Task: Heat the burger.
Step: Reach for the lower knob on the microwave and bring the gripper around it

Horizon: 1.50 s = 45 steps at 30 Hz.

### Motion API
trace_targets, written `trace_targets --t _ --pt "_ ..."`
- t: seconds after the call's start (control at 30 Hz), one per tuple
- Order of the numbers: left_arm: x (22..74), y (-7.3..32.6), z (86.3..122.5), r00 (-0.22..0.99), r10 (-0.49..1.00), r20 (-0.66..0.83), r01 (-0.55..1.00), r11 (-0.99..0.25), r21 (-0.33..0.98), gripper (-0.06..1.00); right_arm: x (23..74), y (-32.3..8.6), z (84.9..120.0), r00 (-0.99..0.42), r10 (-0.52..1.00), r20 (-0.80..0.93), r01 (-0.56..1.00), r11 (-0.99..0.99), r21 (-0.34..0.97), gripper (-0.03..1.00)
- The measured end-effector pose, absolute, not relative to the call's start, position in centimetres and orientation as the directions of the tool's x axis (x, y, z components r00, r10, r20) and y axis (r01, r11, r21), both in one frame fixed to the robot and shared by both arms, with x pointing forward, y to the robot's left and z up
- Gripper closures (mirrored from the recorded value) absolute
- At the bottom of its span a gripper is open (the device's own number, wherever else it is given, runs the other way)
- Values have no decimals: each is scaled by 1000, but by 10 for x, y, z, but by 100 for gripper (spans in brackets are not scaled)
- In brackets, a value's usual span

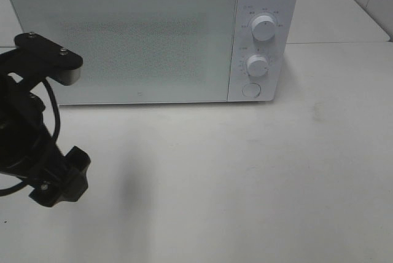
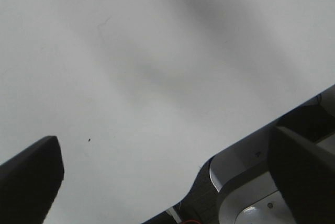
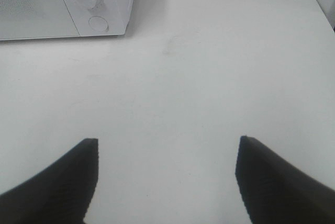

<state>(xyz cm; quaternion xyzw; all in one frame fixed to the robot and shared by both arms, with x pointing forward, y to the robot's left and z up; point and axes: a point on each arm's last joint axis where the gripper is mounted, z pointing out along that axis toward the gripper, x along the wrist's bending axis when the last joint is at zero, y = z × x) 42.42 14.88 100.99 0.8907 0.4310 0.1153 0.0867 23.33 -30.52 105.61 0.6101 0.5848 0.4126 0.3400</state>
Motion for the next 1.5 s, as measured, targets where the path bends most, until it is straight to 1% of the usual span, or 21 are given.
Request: trace_targets --t 0.1,0.17,0.2,0.23,0.27,0.33,0.37,0.43,0.47,0.5,0.63,0.77,0.83,0.87,1.07,1.13,1.17,1.23,1.43,1.47,1.5 --pt "425 163 1017 548 827 122 790 -560 250 -4 233 -305 1056 -24 994 106 433 -85 897 25" --pt "429 185 1026 465 880 98 845 -474 248 -4 233 -305 1056 -24 994 106 433 -85 897 25" --pt "429 185 1026 465 880 98 845 -474 248 -4 233 -305 1056 -24 994 106 433 -85 897 25" --pt "431 203 1032 396 915 79 880 -403 250 -4 233 -305 1056 -24 994 106 433 -85 897 25" --pt "431 203 1032 396 915 79 880 -403 250 -4 233 -305 1056 -24 994 106 433 -85 897 25" --pt "429 230 1042 292 955 52 922 -296 250 -4 233 -305 1056 -24 994 106 433 -85 897 25" --pt "429 230 1042 292 955 52 922 -296 250 -4 233 -305 1056 -24 994 106 433 -85 897 25" --pt "424 256 1051 180 983 39 952 -184 245 -4 233 -305 1056 -25 994 106 432 -85 898 25" --pt "424 256 1051 180 983 39 952 -184 245 -4 233 -305 1056 -25 994 106 432 -85 898 25" --pt "419 272 1056 108 994 36 963 -113 244 -4 233 -305 1056 -25 994 106 432 -85 898 25" --pt "402 289 1069 13 1000 22 964 -18 266 -4 233 -305 1056 -25 994 106 432 -85 898 25" --pt "390 292 1079 -5 1000 5 950 3 313 -4 233 -305 1056 -25 994 106 432 -85 898 25" --pt "375 293 1090 1 1000 -1 922 -1 388 -4 233 -305 1056 -25 994 106 432 -85 898 25" --pt "375 293 1090 1 1000 -1 922 -1 388 -4 233 -305 1056 -25 994 106 432 -85 898 25" --pt "335 296 1113 55 998 19 825 -56 563 -4 233 -305 1056 -25 994 106 432 -85 898 25" --pt "330 297 1114 60 998 23 807 -62 588 -4 233 -305 1056 -25 994 106 432 -85 898 25" --pt "321 298 1112 71 997 31 777 -75 626 -4 233 -305 1056 -25 994 106 432 -85 898 25" --pt "318 298 1109 71 997 31 768 -74 636 -4 233 -305 1056 -25 994 106 432 -85 898 25" --pt "302 299 1071 82 996 40 747 -88 659 -4 233 -305 1056 -25 994 106 432 -85 898 25" --pt "296 300 1060 81 996 48 719 -91 689 -4 233 -305 1056 -25 994 106 432 -85 898 25" --pt "296 300 1060 81 996 48 719 -91 689 -4 233 -305 1056 -25 994 106 432 -85 898 25"
